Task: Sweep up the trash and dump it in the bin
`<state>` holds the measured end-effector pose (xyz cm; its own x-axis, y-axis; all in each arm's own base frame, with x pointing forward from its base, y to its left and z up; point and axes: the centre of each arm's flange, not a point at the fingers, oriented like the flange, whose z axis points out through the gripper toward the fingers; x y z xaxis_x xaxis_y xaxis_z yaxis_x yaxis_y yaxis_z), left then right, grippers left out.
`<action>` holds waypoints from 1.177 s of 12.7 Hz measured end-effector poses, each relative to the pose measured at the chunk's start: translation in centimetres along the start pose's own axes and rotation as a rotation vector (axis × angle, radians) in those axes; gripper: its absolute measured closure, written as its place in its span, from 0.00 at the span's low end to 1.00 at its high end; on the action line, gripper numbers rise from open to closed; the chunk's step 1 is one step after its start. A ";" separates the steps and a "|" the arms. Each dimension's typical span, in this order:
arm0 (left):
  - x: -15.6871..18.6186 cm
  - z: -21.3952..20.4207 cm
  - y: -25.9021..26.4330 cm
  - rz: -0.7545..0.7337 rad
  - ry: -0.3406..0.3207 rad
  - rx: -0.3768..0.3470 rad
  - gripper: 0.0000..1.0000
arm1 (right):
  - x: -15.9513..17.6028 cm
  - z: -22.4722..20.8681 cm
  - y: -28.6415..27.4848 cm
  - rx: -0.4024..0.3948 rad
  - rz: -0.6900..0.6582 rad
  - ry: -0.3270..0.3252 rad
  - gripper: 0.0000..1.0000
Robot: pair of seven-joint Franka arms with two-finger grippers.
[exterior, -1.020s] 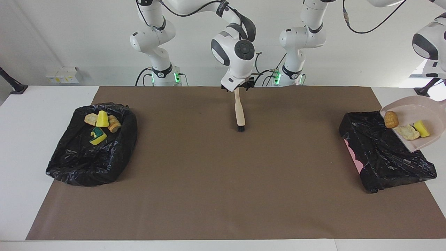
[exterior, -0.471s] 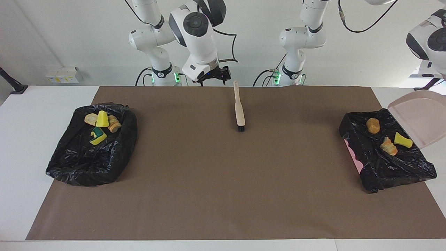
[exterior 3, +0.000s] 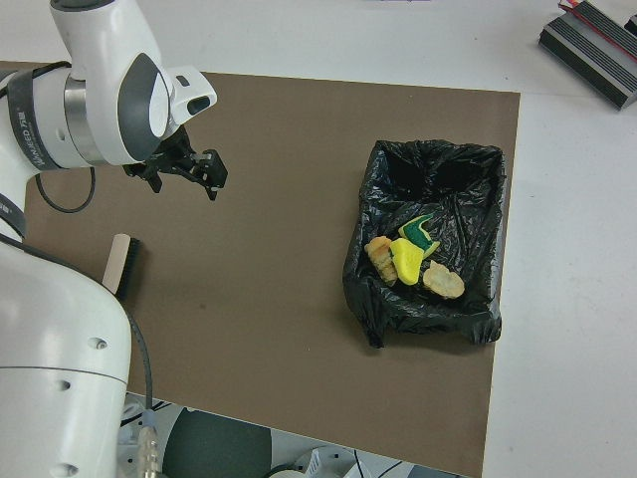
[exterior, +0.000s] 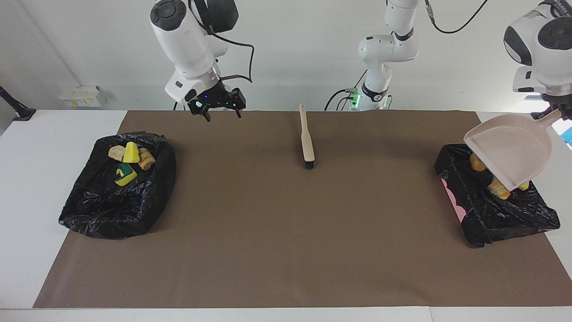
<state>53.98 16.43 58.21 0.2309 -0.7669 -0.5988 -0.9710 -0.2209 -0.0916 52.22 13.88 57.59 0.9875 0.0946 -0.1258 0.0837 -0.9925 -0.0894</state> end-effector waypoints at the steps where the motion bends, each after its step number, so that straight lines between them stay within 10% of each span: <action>1: 1.1 -0.1 0.4 -0.059 0.077 -0.034 0.69 | 0.2 -0.6 1.5 -0.016 -0.023 0.015 0.00; 6: 10.1 -2.8 2.1 -0.363 0.282 -0.161 0.69 | 0.7 -3.6 8.8 -0.154 -0.078 0.065 0.00; 15: 34.0 -11.2 7.6 -0.895 0.412 -0.328 0.69 | -0.3 -6.3 15.3 -0.088 0.088 0.083 0.00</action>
<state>55.14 -18.06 46.11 0.9226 -0.3741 -0.0943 -0.3832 -0.9169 -0.1114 54.04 -1.84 62.46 0.9989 0.0036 -0.0466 0.0038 -1.0000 0.0060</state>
